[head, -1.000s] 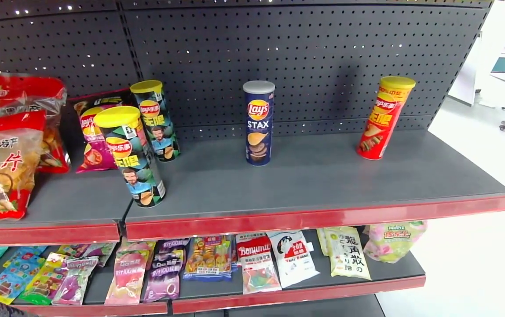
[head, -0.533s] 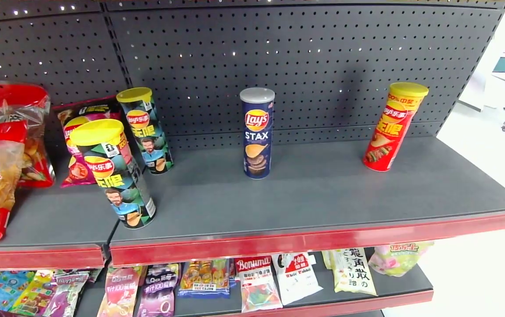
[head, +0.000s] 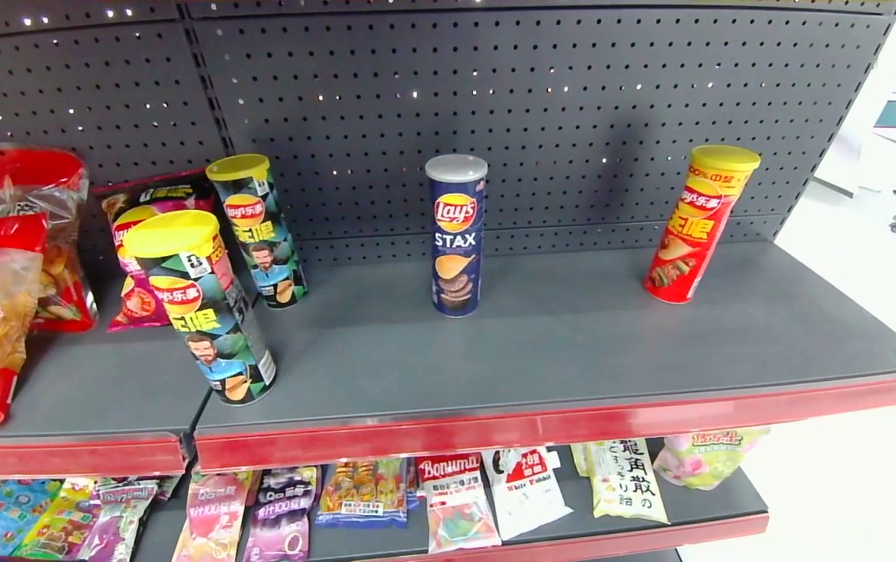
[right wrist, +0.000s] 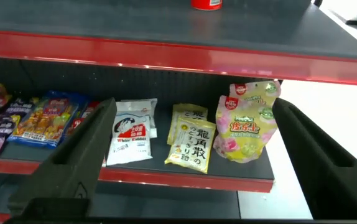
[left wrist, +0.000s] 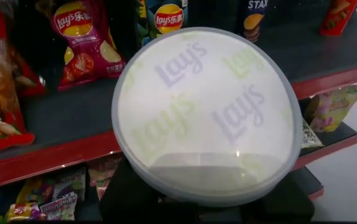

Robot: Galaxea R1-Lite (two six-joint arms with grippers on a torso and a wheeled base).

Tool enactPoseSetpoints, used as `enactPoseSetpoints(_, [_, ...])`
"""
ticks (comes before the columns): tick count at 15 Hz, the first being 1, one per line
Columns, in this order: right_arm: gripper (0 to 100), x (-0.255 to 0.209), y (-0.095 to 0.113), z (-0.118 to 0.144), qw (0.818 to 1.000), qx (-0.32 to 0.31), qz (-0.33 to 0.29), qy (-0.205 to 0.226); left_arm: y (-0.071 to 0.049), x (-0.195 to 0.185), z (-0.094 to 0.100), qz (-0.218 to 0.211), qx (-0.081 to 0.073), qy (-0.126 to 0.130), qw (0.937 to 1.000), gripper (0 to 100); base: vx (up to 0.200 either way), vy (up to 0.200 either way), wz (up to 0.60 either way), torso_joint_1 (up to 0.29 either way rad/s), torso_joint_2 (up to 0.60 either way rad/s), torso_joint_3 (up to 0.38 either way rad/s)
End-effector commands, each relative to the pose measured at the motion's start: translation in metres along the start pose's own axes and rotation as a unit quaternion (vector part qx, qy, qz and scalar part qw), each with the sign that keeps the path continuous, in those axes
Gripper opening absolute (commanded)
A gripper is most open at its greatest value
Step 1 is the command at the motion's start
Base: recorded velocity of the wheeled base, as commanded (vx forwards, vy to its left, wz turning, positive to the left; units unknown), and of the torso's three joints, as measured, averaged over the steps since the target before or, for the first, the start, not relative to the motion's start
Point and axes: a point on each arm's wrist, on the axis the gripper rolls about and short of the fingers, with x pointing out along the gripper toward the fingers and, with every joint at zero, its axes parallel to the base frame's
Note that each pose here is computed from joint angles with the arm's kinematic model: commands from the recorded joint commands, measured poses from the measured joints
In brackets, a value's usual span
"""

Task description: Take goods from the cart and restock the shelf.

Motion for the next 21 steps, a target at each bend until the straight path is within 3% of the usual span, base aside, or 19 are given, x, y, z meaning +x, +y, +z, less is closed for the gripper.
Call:
enactPoseSetpoints(1, [100, 0.0, 0.0, 0.0, 1.0, 0.0, 0.001, -0.003, 0.0, 0.002, 0.002, -0.001, -0.001, 0.007, 1.0, 0, 0.0, 0.0, 0.0, 0.0, 0.0, 0.0])
enactPoseSetpoints(3, [100, -0.001, 0.0, 0.006, 1.0, -0.002, 0.0, -0.019, 0.0, 0.006, 0.001, 0.001, -0.001, 0.018, 0.9998, 0, 0.0, 0.0, 0.0, 0.0, 0.0, 0.0])
enactPoseSetpoints(5, [100, 0.042, -0.021, 0.179, 0.995, 0.082, -0.029, -0.056, 0.0, 0.011, 0.0, 0.005, 0.002, 0.032, 0.9995, 0, 0.0, 0.0, 0.0, 0.0, 0.0, 0.0])
enactPoseSetpoints(6, [100, 0.059, -0.023, 0.204, 0.995, 0.087, 0.002, -0.049, 0.0, 0.013, -0.004, 0.001, 0.002, 0.043, 0.9991, 0, 0.0, 0.0, 0.0, 0.0, 0.0, 0.0])
enactPoseSetpoints(9, [100, 0.133, -0.012, 0.171, 0.989, 0.04, 0.119, 0.082, -0.001, 0.022, -0.007, -0.026, 0.001, 0.067, 0.9974, 0, 0.0, 0.0, 0.0, 0.0, 0.0, 0.0])
enactPoseSetpoints(10, [100, 0.159, -0.001, 0.165, 0.98, 0.041, 0.167, 0.098, -0.001, 0.023, -0.008, -0.026, 0.001, 0.071, 0.9971, 0, 0.0, 0.0, 0.0, 0.0, 0.0, 0.0])
enactPoseSetpoints(12, [100, 0.196, 0.019, 0.155, 0.965, 0.037, 0.238, 0.107, -0.001, 0.024, -0.005, -0.026, 0.0, 0.07, 0.9972, 0, 0.0, 0.0, 0.0, 0.0, 0.0, 0.0])
enactPoseSetpoints(13, [100, 0.223, 0.038, 0.147, 0.944, 0.038, 0.311, 0.106, -0.001, 0.024, -0.003, -0.025, 0.0, 0.068, 0.9974, 0, 0.0, 0.0, 0.0, 0.0, 0.0, 0.0])
enactPoseSetpoints(14, [100, 0.243, 0.05, 0.143, 0.933, 0.035, 0.343, 0.103, -0.001, 0.024, -0.004, -0.025, 0.0, 0.069, 0.9973, 0, 0.0, 0.0, 0.0, 0.0, 0.0, 0.0])
enactPoseSetpoints(17, [100, 0.283, 0.084, 0.153, 0.916, 0.015, 0.392, 0.081, -0.001, 0.024, -0.003, -0.025, 0.0, 0.069, 0.9973, 0, 0.0, 0.0, 0.0, 0.0, 0.0, 0.0])
enactPoseSetpoints(21, [100, 0.333, 0.103, 0.146, 0.906, -0.016, 0.417, 0.068, -0.001, 0.025, 0.002, -0.023, 0.0, 0.067, 0.9974, 0, 0.0, 0.0, 0.0, 0.0, 0.0, 0.0])
